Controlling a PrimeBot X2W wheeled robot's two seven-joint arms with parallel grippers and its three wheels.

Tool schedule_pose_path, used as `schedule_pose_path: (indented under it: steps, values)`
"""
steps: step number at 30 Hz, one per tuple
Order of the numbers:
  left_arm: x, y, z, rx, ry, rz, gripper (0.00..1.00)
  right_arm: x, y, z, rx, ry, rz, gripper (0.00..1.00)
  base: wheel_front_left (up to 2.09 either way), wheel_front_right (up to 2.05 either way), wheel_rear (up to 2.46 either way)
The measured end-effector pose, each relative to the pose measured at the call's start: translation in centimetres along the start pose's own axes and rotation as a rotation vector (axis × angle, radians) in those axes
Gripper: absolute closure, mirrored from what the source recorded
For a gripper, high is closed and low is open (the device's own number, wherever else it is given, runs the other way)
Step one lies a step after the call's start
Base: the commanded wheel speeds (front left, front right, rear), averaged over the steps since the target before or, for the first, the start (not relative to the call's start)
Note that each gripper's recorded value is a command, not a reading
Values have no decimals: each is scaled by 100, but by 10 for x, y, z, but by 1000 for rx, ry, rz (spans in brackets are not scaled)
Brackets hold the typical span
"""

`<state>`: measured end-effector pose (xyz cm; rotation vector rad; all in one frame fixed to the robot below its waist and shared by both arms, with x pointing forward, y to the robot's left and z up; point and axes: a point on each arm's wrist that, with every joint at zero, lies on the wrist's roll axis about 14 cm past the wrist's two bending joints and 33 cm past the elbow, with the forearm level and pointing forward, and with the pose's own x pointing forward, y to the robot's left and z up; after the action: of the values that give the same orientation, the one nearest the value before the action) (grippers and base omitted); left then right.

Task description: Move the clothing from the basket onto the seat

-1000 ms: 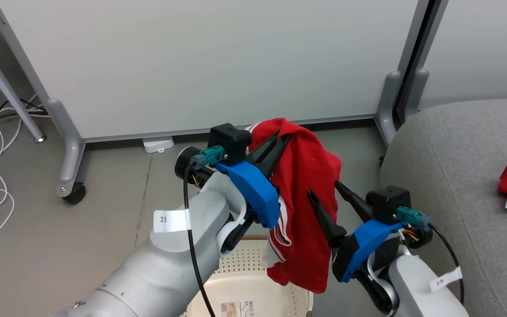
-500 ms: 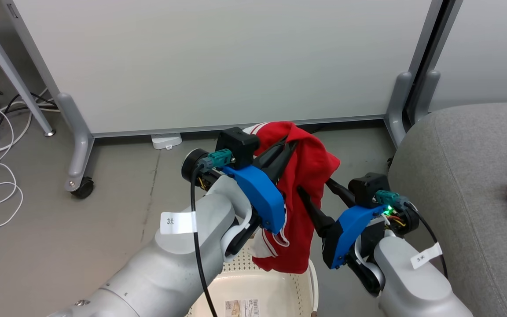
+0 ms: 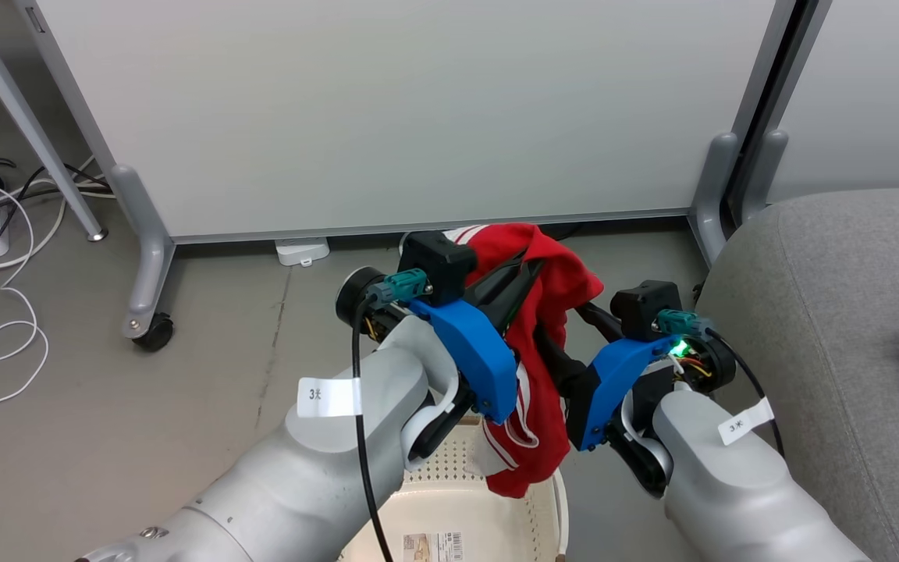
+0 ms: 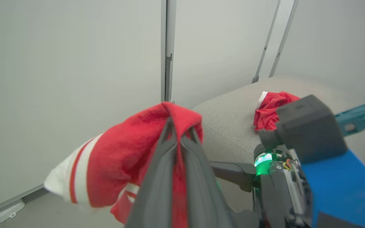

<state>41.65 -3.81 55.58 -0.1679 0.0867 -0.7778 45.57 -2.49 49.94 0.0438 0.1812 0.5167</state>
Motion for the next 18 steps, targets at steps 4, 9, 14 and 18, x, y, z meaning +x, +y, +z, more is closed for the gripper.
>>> schedule_pose_path:
  steps: [4,9,14,18]
  values:
    - [0,-1,-1,2,5,-4,100,1,6,-1,6,5,18,0,0,0,0]
    - [1,-2,-1,2,6,-4,100,2,8,1,-6,-1,29,100,0,0,0]
    - [2,-1,-3,2,11,0,100,2,7,-2,-3,2,27,100,0,0,0]
    - [3,0,-3,2,12,0,100,2,5,-1,-2,-1,24,100,0,0,0]
